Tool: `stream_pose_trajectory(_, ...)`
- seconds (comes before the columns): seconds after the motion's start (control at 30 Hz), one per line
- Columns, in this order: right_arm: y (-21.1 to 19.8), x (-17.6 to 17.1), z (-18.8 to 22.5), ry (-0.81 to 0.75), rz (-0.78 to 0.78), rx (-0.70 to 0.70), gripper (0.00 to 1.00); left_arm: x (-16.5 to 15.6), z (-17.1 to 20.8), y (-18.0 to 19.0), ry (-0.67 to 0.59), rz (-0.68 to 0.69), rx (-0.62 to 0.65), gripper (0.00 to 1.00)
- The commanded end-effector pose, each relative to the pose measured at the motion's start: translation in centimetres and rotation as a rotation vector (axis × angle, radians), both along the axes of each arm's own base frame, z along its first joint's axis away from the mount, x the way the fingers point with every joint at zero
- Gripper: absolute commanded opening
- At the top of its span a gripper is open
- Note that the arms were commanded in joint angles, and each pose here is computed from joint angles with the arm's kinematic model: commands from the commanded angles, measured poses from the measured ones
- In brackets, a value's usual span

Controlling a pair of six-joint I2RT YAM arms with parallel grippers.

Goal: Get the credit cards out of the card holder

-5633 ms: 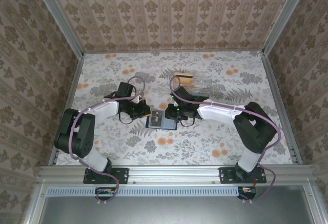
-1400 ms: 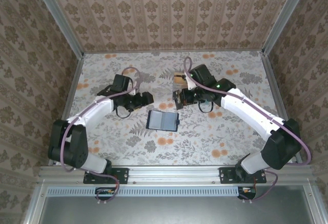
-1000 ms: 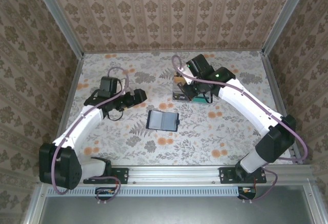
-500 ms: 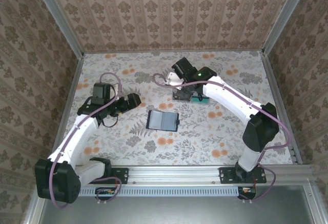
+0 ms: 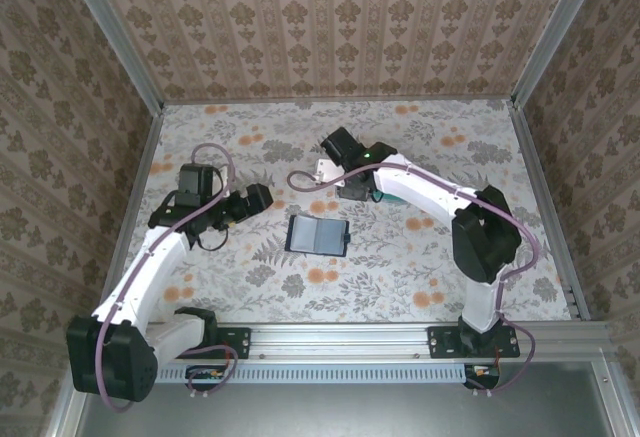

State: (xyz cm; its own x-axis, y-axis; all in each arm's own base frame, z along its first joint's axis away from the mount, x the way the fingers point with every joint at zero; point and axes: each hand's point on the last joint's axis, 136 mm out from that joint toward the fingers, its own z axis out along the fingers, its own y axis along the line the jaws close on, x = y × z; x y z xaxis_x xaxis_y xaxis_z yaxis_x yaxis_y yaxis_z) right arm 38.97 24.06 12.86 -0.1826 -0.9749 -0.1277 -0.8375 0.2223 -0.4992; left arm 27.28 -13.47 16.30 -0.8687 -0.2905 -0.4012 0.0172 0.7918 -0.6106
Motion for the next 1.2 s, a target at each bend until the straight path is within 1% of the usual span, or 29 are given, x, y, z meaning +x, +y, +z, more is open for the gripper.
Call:
stream_pose_trajectory(0.0, 0.0, 0.5, -1.0, -0.001, 0.016, -0.044, 0.00, -0.6, -0.2, 0.5, 0.019, 0.019, 0.008, 1.00)
stream_pose_trajectory(0.23, -0.3, 0.9, -3.0, 0.027, -0.002, -0.053, 0.00, -0.8, -0.2, 0.9, 0.023, 0.026, 0.010, 1.00)
stream_pose_trajectory(0.73, -1.7, 1.3, -4.7, 0.050, -0.032, -0.074, 0.00, -1.0, -0.3, 1.3, 0.029, 0.037, 0.002, 1.00)
stream_pose_trajectory(1.17, -0.8, 1.3, -6.0, 0.088, -0.051, -0.042, 0.00, -1.1, -0.3, 1.3, 0.029, 0.039, -0.003, 1.00)
